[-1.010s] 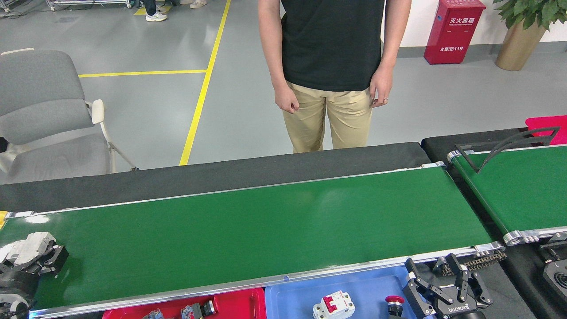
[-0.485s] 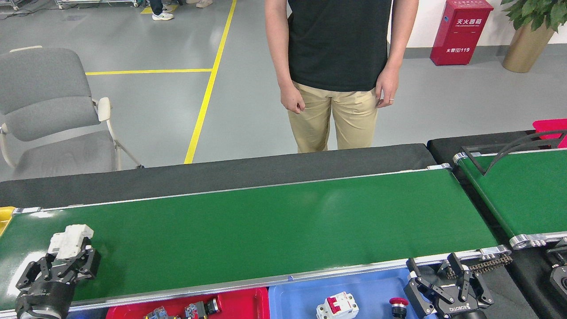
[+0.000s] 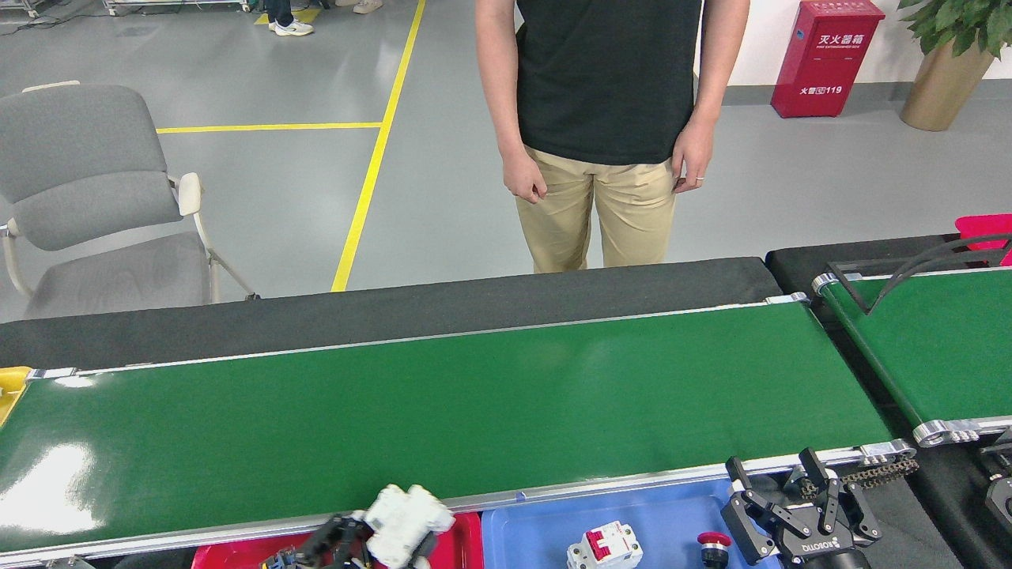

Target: Pick switch part from conveyor to tray

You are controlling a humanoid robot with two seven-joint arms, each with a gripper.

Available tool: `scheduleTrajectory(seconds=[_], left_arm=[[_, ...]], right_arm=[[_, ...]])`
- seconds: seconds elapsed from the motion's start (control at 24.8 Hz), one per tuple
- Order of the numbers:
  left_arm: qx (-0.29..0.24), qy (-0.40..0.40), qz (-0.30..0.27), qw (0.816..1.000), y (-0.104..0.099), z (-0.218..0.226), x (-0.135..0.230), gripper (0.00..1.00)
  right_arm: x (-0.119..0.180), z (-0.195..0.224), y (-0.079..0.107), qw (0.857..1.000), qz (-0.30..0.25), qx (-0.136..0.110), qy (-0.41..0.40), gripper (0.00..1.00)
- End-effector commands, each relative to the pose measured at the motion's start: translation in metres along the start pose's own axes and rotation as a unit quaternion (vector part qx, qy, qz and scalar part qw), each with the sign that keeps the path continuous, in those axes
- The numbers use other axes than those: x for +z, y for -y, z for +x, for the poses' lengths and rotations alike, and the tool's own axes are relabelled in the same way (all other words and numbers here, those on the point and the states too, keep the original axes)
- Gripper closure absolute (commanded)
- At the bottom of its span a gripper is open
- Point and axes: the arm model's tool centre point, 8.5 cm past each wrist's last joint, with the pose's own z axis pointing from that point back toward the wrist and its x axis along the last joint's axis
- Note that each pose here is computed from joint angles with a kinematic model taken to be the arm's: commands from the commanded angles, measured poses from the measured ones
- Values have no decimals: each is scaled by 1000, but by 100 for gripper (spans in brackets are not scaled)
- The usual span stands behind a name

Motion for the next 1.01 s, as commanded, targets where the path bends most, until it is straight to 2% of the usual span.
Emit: scheduleTrajectory(seconds=[0.0, 0.08, 0.12, 0.2, 0.24, 0.53, 0.65, 0.73, 0.85, 0.97], left_arm=[[-7, 22, 4, 1000, -4, 20, -10, 79], [-11, 22, 0, 1000, -3, 34, -18, 72], [-10, 15, -2, 1000, -3, 38, -21, 58], [-8, -11, -3, 1000, -3, 38, -24, 18], [-7, -25, -1, 1000, -4, 36, -24, 3], [-8, -52, 7, 999, -7, 26, -23, 1], [-19, -129, 19, 991, -9, -7, -11, 1], [-39, -226, 31, 973, -10, -54, 19, 1], [-66, -336, 15, 940, -8, -117, 81, 1], [-79, -407, -24, 910, 2, -145, 150, 1]], right_arm=[[-2, -2, 7, 1000, -13, 4, -1, 2], [-2, -2, 7, 1000, -13, 4, -1, 2], [-3, -1, 7, 1000, -13, 4, 0, 2], [-3, -1, 7, 1000, -15, 3, -1, 2], [-3, -1, 7, 1000, -15, 3, -1, 2], [-2, -1, 8, 1000, -14, 4, -1, 2], [1, -5, 6, 1000, -11, 7, -7, 2], [2, -9, 8, 1000, -13, 8, -13, 2], [2, -10, 8, 1000, -9, 11, -13, 2], [3, -10, 8, 1000, -8, 16, -14, 2]])
